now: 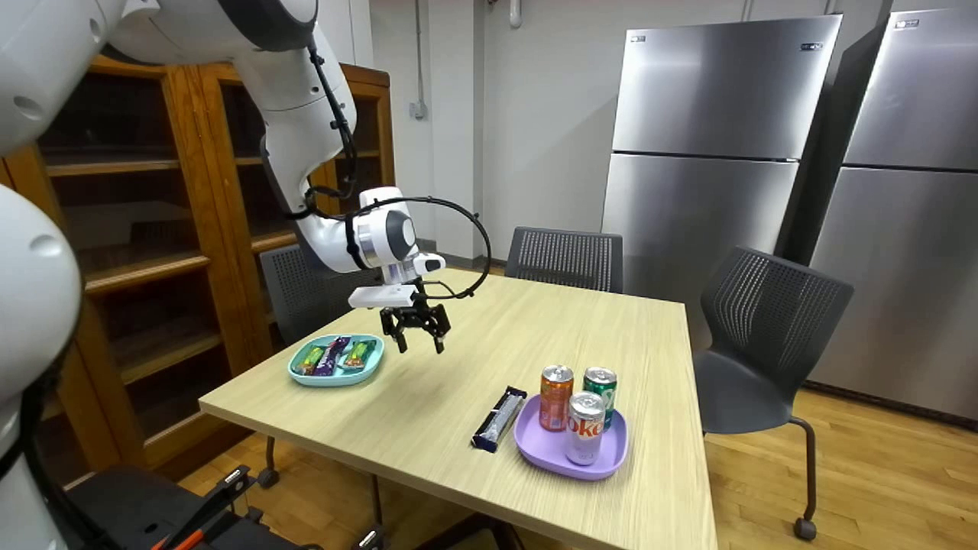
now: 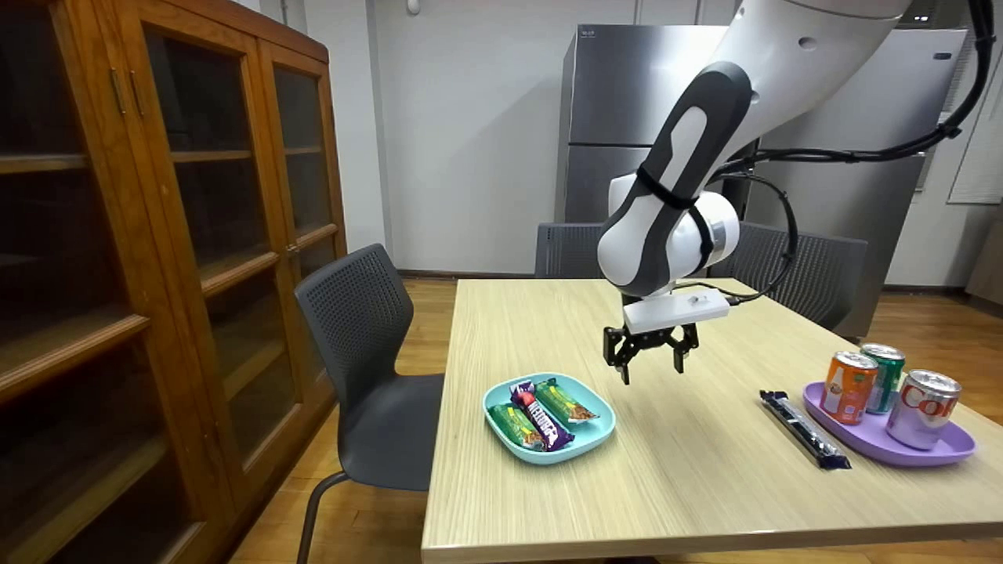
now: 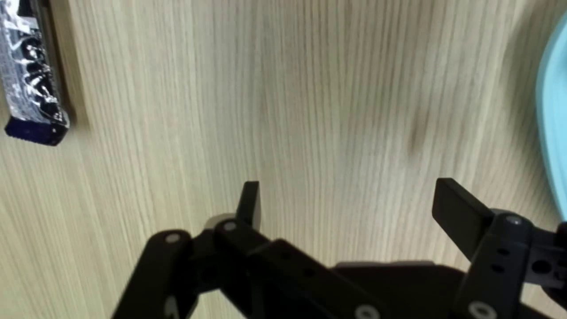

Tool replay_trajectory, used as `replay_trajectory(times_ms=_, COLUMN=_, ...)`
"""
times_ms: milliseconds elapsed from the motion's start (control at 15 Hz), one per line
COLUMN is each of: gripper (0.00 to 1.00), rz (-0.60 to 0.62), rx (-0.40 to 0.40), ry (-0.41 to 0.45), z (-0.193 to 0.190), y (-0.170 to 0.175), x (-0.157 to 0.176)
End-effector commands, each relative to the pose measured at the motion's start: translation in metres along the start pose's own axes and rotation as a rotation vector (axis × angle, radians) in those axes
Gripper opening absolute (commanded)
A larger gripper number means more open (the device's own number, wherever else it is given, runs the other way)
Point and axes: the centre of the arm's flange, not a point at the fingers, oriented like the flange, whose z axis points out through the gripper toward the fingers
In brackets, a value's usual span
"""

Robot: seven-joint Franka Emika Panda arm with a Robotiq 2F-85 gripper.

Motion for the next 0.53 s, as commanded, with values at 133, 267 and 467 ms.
replay_trajectory(times_ms=133, gripper=1.0, rz=0.123, rx=0.042, ry=-0.04, z=0.008, y=0.048, x=-0.014)
replay_trajectory(times_ms=267, gripper=1.0, rz=0.158, rx=0.054, ry=-0.053, z=0.014, y=0.067, x=-0.015)
replay_trajectory(times_ms=467, gripper=1.0, rz=0.195, rx=0.067, ry=-0.071, z=0.023, y=0.092, x=-0.017)
